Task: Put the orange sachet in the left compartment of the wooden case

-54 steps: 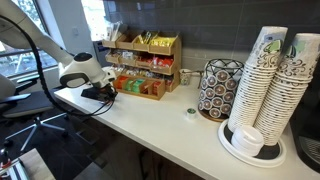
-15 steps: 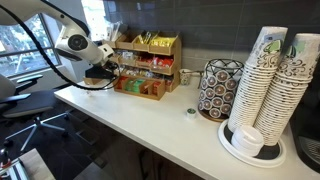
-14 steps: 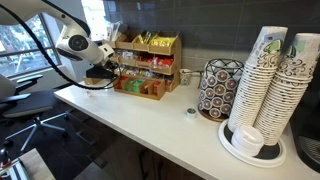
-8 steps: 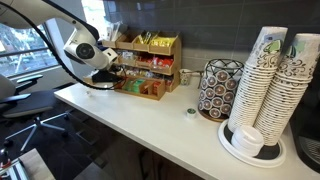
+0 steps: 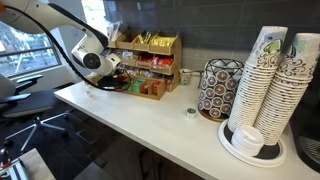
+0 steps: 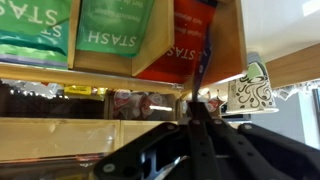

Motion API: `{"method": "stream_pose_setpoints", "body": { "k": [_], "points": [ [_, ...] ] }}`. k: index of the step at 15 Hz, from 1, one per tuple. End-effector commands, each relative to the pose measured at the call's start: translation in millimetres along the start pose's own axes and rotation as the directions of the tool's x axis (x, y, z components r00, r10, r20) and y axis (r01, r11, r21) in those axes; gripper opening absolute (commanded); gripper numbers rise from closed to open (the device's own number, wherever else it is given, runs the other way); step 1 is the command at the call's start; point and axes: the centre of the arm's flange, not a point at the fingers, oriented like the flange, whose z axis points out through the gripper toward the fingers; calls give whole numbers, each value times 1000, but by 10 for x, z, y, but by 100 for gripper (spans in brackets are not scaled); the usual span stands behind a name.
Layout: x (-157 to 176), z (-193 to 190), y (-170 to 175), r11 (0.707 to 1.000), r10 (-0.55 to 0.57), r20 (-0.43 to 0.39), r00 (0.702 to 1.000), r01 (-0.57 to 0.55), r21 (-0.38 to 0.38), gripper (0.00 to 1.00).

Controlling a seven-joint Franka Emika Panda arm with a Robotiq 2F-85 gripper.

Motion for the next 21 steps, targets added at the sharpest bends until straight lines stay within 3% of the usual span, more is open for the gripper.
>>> {"method": "stream_pose_setpoints", "body": {
  "k": [1, 13, 15, 16, 21],
  "points": [
    [-129, 186, -3, 1000, -29, -25, 999, 29, 0, 0],
    [-177, 362, 57, 984, -168, -38, 985, 165, -73, 3],
    [-183, 345, 83, 979, -186, -32, 982, 182, -88, 29],
    [-183, 338, 92, 978, -190, -32, 981, 186, -94, 30],
    [-169, 266, 143, 975, -190, -32, 981, 185, -120, 67]
  ]
}}
